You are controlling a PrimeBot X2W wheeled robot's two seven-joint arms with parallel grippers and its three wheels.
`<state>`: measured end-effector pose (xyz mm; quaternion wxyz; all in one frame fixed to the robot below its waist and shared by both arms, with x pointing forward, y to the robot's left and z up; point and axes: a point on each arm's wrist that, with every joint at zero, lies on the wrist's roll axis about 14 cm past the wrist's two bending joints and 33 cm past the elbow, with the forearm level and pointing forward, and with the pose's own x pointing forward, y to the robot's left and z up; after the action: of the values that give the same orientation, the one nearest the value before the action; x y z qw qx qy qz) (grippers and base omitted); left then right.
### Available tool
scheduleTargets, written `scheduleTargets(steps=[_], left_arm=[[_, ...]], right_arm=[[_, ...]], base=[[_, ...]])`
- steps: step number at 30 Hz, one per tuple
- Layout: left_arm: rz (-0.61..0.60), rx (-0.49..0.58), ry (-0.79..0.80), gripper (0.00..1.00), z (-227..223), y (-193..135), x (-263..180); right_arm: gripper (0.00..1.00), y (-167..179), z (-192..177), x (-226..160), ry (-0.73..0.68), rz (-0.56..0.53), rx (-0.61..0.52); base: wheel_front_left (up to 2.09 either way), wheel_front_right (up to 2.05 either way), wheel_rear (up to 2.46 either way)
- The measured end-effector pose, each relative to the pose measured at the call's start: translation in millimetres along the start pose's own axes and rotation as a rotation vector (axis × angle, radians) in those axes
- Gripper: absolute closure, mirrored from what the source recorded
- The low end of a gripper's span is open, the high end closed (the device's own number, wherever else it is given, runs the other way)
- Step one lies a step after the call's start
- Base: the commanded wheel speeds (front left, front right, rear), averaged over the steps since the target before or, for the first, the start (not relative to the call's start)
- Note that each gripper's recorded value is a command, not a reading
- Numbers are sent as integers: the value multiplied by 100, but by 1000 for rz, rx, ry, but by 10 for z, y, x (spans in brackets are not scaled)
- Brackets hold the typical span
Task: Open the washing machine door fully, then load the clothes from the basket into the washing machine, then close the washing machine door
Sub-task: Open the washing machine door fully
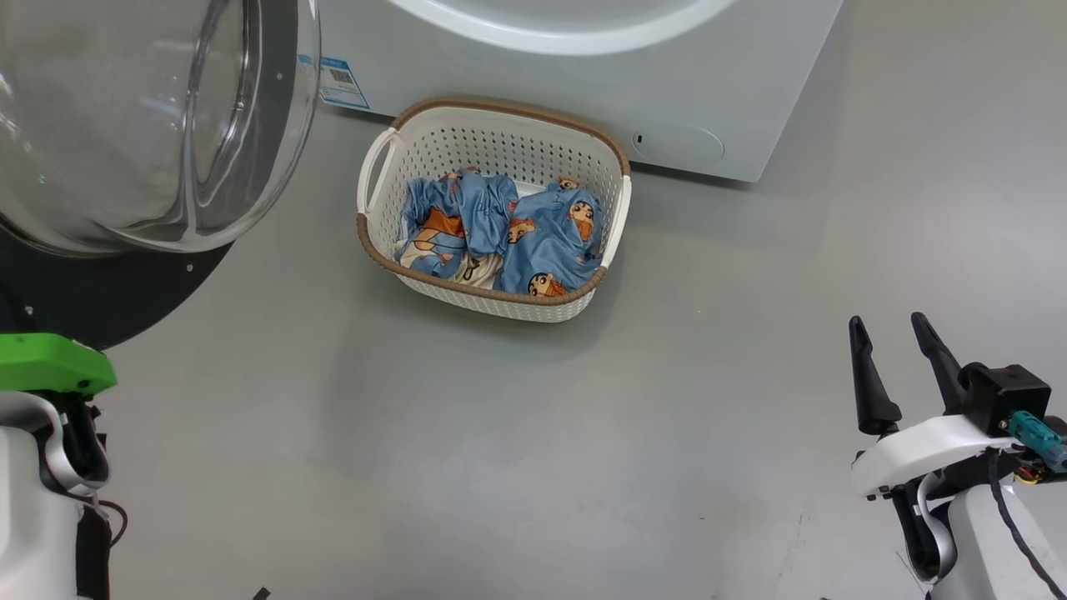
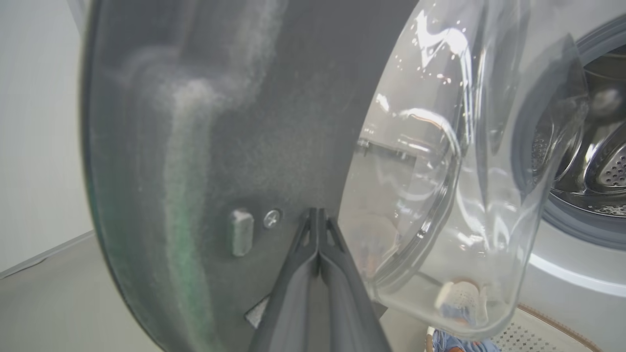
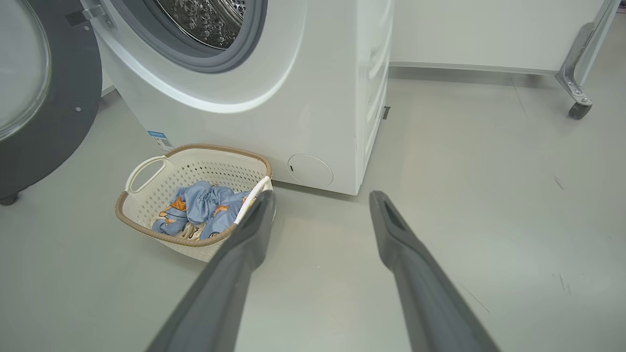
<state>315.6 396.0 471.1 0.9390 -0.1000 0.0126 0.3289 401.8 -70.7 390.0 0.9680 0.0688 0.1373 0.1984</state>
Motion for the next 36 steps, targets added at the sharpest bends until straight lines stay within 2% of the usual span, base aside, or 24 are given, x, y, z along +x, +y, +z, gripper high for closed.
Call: scheduleTargets(steps=[8,20,29,36], left_arm=[[62,-4,0,100,27,139,190],[97,-13,3,100,31,172,326],[62,8,-31,100,149,91,309],[-40,-8,-89,100,318,-185,253]], right_arm=[[0,-89,-41,81,11,-7,-4],[0,-135,-92,125,23,-11,-2],[0,-71,-10,125,2,-8,4],[0,-7,74,95,-20,-6,10]], base=[[0,0,0],[0,0,0],[0,0,0],[0,0,0]])
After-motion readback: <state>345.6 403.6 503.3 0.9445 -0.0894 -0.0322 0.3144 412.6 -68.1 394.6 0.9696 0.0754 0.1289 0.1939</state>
